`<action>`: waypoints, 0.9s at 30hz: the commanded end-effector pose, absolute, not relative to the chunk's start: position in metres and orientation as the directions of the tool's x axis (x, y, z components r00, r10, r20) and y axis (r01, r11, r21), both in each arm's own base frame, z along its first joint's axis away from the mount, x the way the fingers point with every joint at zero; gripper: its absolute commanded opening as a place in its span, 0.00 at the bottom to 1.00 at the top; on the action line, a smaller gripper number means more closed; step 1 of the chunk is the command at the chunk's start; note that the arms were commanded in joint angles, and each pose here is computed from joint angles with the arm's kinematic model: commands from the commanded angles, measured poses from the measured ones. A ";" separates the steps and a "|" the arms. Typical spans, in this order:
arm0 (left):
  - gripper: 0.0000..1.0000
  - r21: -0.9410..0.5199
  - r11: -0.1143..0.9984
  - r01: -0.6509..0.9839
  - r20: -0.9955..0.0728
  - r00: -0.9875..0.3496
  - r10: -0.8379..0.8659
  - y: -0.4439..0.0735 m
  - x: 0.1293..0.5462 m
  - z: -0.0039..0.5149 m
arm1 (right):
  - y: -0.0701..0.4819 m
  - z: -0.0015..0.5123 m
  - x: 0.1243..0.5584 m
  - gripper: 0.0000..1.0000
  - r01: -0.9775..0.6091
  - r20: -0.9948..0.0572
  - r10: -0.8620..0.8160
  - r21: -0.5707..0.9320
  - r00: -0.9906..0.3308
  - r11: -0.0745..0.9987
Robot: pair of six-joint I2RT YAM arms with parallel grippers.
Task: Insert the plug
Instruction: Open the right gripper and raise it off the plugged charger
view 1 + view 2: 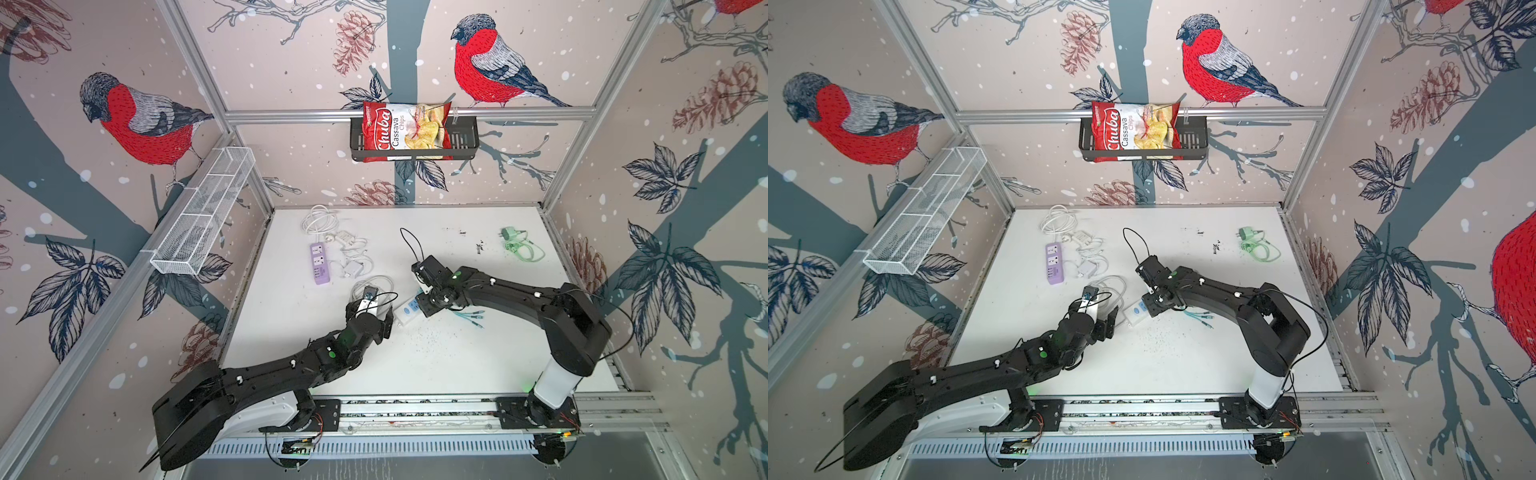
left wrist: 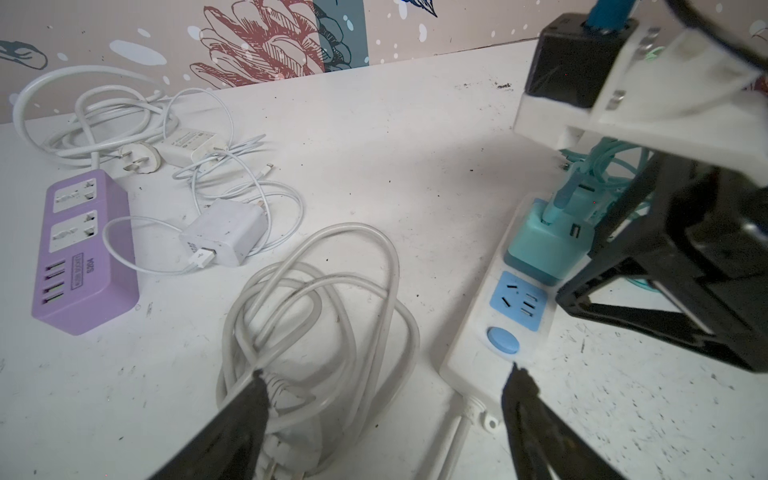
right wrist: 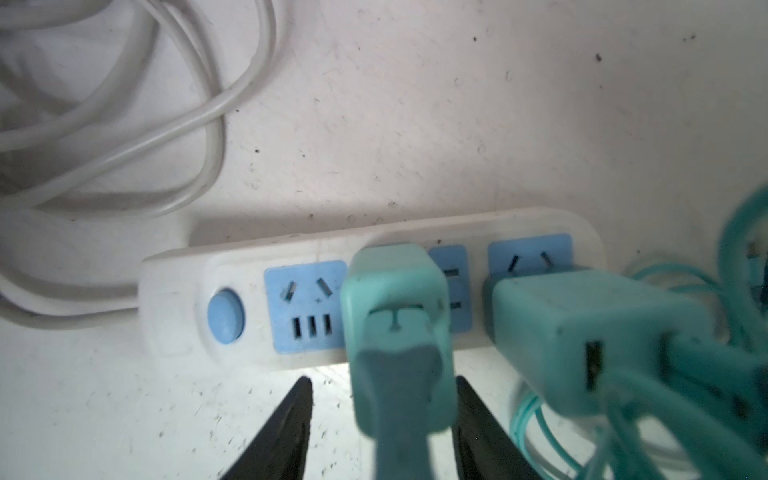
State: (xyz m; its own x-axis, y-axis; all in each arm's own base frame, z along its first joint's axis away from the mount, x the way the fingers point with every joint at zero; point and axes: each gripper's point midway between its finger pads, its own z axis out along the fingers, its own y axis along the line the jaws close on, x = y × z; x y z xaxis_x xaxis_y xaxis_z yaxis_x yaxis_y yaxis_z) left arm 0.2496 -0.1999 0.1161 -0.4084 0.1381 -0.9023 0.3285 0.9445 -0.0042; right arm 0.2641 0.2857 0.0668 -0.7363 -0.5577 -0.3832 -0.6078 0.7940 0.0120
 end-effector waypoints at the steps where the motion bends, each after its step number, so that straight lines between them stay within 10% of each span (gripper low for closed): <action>1: 0.89 0.024 0.949 0.315 -0.918 -0.370 0.146 -0.202 0.257 0.126 | 0.278 0.075 0.251 0.55 -0.590 -0.376 -0.536 0.036 -0.756 0.807; 13: 0.97 0.049 0.967 0.252 -0.937 -0.325 0.132 -0.223 0.290 0.163 | 0.227 0.135 0.223 0.65 -0.442 -0.533 -0.309 0.141 -0.788 0.886; 27: 0.96 0.123 0.966 0.229 -0.927 -0.320 0.194 -0.226 0.302 0.187 | 0.016 0.200 0.367 0.71 0.329 -0.697 0.527 0.412 -0.486 0.850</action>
State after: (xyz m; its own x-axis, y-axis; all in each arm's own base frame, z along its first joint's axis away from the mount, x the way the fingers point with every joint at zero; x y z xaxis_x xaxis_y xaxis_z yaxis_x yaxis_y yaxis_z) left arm 0.3003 -0.2324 0.1821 -0.3243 0.1774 -0.9292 0.2519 0.9630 0.0959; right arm 0.3387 0.0359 0.1859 -0.5985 0.4152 -0.6851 0.2608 0.9096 0.3233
